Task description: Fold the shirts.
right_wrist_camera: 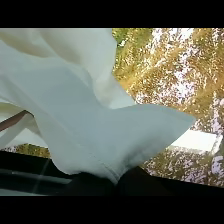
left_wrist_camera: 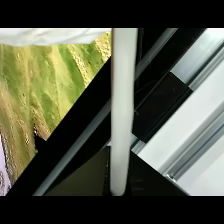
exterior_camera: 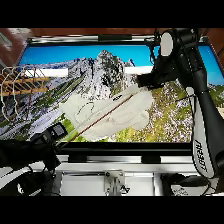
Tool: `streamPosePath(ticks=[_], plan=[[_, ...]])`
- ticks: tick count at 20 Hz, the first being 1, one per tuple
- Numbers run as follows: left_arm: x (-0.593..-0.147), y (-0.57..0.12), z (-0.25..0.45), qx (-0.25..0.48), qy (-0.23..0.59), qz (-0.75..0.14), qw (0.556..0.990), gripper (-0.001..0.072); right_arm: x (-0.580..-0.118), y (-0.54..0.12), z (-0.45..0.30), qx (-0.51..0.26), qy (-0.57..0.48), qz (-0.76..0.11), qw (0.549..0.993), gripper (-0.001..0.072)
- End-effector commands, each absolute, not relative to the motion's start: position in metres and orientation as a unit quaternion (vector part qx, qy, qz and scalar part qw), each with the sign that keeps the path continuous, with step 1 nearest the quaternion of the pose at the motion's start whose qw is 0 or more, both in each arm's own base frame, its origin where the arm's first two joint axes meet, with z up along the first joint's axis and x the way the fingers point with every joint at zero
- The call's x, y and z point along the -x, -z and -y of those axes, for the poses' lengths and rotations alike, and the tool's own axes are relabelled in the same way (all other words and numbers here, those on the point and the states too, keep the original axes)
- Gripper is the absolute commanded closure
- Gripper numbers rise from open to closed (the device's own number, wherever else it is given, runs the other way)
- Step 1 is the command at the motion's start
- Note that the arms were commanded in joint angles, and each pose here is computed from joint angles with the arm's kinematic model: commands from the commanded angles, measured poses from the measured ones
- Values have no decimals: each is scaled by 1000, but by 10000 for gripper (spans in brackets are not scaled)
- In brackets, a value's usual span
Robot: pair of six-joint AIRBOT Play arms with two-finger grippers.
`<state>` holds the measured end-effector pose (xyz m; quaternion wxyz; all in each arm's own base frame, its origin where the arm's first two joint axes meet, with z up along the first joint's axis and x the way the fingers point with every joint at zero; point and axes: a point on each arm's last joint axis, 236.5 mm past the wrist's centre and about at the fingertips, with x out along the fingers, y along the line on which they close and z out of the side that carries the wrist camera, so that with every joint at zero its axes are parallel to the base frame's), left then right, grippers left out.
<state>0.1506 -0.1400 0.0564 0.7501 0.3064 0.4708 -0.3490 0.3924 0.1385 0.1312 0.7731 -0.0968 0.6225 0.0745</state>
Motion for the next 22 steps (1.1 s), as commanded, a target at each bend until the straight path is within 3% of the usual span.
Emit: streamPosePath(ticks=[1, 6, 12, 18, 22], plan=[[-165, -52, 153, -332, 363, -447, 747, 654, -393, -142, -139, 98, -81, -607, 785, 623], [-180, -47, 168, -341, 373, -429, 749, 654, -395, -170, -161, 91, -138, -557, 814, 624], [-217, -38, 164, -280, 318, -451, 786, 655, -369, -209, -179, 118, -187, -509, 832, 624], [-206, -25, 196, -270, 389, -450, 757, 655, -355, -232, -232, 62, -288, -472, 831, 624], [-237, -41, 222, -206, 375, -408, 807, 655, -346, -234, -244, 40, -311, -479, 820, 624]])
